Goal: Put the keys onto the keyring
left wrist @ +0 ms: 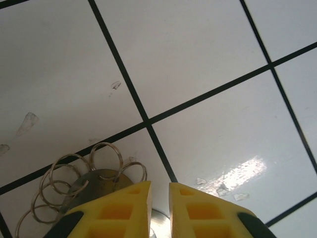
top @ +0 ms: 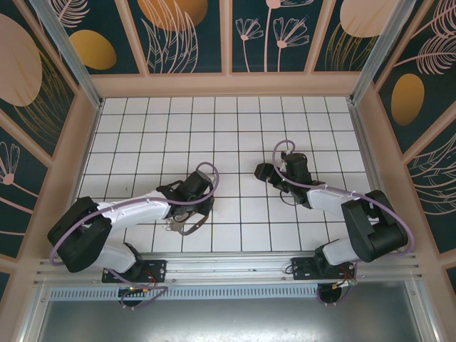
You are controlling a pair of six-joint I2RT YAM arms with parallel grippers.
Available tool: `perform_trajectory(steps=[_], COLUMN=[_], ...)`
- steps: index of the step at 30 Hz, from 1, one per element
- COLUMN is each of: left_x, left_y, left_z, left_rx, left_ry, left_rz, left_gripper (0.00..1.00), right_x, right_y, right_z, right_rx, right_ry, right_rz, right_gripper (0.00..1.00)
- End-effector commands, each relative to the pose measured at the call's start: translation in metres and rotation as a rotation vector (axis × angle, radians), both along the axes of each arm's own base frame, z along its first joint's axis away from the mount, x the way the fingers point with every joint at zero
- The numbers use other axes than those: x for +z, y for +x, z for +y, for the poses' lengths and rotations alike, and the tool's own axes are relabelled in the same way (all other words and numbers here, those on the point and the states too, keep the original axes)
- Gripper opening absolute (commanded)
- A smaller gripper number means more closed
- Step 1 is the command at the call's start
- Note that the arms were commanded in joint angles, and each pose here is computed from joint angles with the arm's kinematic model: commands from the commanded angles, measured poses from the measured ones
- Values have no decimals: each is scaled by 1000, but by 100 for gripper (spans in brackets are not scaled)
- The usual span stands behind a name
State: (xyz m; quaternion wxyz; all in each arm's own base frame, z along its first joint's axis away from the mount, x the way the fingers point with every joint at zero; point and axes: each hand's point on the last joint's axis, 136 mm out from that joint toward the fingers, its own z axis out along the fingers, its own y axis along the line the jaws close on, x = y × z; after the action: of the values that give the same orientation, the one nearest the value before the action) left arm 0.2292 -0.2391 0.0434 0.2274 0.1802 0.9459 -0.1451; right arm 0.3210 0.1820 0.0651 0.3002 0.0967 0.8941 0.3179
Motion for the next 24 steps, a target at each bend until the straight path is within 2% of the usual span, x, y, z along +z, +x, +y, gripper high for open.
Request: perform_trajectory(steps=[1,12,24], left_x=[-7,-10,-25], left_y=[2,9,7], left_z=[5,13,13], left_rx=[8,45,37], left_ry=[39,70,88], left_rz=[-14,-51,-32], left_gripper=[18,26,26], right_x=[6,4,5], right_y=[6,7,7], right_z=[4,6,6], right_rx=[-5,-1,1], right_ry=[7,8,7], right_rz=[-13,-12,-14], right_gripper=[86,86,86])
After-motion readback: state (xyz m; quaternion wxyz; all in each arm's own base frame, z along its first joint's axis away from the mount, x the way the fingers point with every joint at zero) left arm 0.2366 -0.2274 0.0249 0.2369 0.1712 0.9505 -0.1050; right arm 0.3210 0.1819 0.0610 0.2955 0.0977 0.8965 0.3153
